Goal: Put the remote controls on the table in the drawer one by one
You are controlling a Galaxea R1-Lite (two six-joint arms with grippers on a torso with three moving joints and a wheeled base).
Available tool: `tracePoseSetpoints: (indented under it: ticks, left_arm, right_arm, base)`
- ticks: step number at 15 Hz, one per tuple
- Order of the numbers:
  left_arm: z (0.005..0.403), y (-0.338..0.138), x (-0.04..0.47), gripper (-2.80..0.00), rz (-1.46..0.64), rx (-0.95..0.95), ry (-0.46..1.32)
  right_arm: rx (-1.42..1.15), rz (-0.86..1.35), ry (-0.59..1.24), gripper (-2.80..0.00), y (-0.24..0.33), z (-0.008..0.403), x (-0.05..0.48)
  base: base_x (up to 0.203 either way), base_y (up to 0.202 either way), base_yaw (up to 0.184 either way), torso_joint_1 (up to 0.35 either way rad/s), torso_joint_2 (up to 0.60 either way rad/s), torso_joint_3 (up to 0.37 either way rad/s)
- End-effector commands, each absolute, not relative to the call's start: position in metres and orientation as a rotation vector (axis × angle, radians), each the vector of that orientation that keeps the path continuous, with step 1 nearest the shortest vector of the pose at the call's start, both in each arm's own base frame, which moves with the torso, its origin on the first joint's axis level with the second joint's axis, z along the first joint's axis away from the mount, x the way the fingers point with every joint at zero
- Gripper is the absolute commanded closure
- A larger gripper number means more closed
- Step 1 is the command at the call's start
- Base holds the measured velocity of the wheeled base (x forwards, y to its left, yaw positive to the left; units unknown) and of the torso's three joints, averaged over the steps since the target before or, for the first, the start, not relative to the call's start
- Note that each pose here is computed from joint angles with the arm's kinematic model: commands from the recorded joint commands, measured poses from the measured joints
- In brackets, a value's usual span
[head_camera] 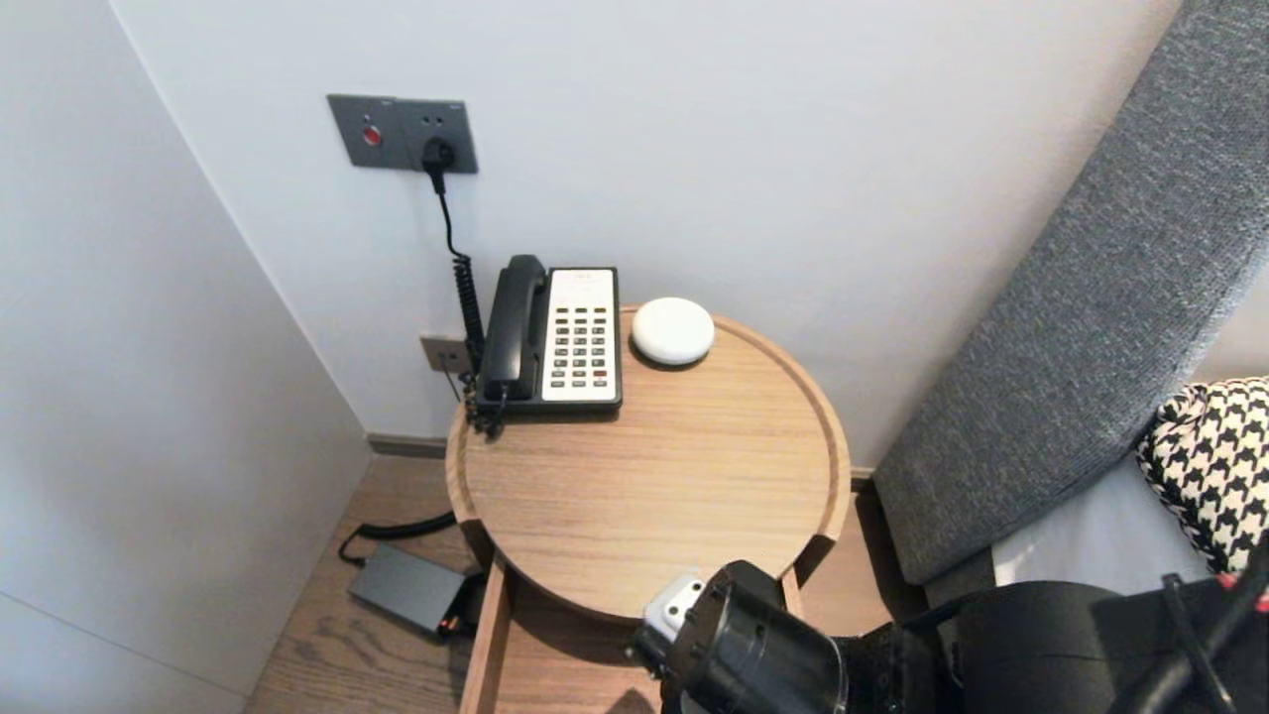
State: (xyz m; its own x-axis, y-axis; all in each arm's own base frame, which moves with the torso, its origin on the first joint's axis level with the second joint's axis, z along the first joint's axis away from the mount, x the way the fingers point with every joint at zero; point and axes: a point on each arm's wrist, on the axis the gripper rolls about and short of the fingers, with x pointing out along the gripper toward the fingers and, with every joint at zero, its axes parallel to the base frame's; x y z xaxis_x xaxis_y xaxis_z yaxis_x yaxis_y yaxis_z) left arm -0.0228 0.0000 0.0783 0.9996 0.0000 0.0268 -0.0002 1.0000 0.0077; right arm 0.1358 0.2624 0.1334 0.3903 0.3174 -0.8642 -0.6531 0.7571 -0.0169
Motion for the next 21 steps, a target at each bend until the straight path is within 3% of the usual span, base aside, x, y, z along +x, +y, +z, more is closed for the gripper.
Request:
tracePoseSetpoints:
  ticks: [1, 21]
  left_arm:
    - [0.075, 0.000, -0.022, 0.00, 0.000, 0.008, -0.015]
    - [0.075, 0.000, -0.022, 0.00, 0.000, 0.008, -0.015]
  right_arm:
    - [-0.418, 0.632, 1.021, 0.00, 0.269, 0.121, 0.135]
    - [-0.492, 0.665, 1.044, 0.00, 0.329, 0.074, 0.144]
  base:
    - [0.000, 0.000, 0.000, 0.000, 0.00, 0.000]
    - [0.000, 0.000, 0.000, 0.000, 0.00, 0.000]
